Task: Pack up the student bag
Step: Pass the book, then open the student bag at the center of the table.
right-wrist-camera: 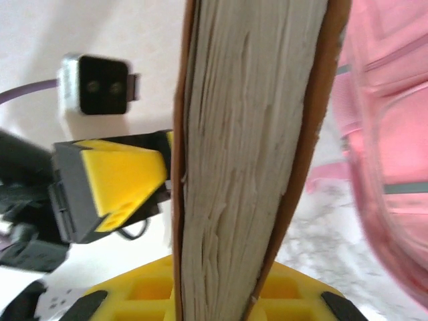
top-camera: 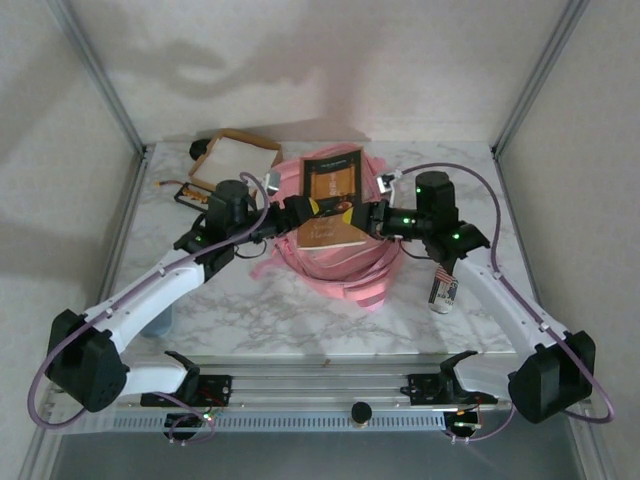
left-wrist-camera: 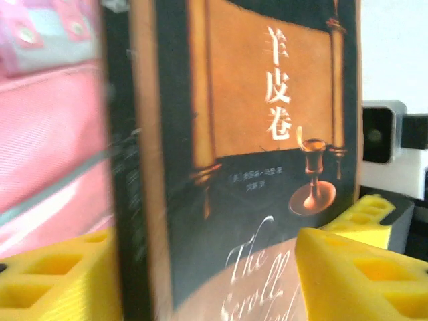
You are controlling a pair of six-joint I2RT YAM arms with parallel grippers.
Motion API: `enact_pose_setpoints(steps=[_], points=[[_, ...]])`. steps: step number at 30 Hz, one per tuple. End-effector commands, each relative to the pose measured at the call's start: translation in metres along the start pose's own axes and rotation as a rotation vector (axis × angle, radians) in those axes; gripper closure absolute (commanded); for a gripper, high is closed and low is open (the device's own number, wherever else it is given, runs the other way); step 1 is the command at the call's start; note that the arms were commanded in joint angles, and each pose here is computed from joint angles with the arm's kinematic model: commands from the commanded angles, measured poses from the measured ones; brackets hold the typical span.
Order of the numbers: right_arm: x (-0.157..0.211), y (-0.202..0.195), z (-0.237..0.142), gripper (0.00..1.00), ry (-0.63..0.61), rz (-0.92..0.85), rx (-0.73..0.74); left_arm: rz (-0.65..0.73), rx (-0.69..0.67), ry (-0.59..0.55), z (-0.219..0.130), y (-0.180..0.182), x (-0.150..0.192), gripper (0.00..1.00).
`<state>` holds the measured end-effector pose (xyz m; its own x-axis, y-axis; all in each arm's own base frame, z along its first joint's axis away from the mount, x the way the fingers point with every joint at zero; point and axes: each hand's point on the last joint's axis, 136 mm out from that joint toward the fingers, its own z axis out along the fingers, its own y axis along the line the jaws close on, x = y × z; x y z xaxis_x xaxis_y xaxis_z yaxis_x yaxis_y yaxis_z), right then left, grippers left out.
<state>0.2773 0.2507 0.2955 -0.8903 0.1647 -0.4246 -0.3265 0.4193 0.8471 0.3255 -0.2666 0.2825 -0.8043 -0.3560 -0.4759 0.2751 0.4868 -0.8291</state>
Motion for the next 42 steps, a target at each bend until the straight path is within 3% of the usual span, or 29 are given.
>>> enact_pose_setpoints(steps=[1,8,15,22,27,33,42], points=[[-0.026,-0.010,-0.040,1.00,-0.137,-0.058,0.134,0.272,-0.183,-0.024,-0.006,0.014,-0.012,0.33],[-0.032,-0.070,-0.104,1.00,-0.282,0.047,0.364,0.589,-0.400,0.191,0.032,0.053,0.039,0.30],[-0.028,-0.105,-0.141,1.00,-0.363,0.130,0.445,0.929,-0.515,0.377,0.087,0.072,0.091,0.27],[-0.029,-0.118,-0.149,1.00,-0.390,0.160,0.441,1.110,-0.528,0.468,0.126,0.087,0.122,0.27],[-0.032,-0.119,-0.150,1.00,-0.398,0.163,0.427,1.159,-0.629,0.474,0.146,0.110,0.115,0.29],[-0.031,-0.123,-0.150,1.00,-0.397,0.166,0.434,1.178,-0.672,0.438,0.159,0.121,0.100,0.46],[-0.030,-0.126,-0.153,1.00,-0.395,0.157,0.469,1.180,-0.630,0.405,0.160,0.108,0.076,0.90]])
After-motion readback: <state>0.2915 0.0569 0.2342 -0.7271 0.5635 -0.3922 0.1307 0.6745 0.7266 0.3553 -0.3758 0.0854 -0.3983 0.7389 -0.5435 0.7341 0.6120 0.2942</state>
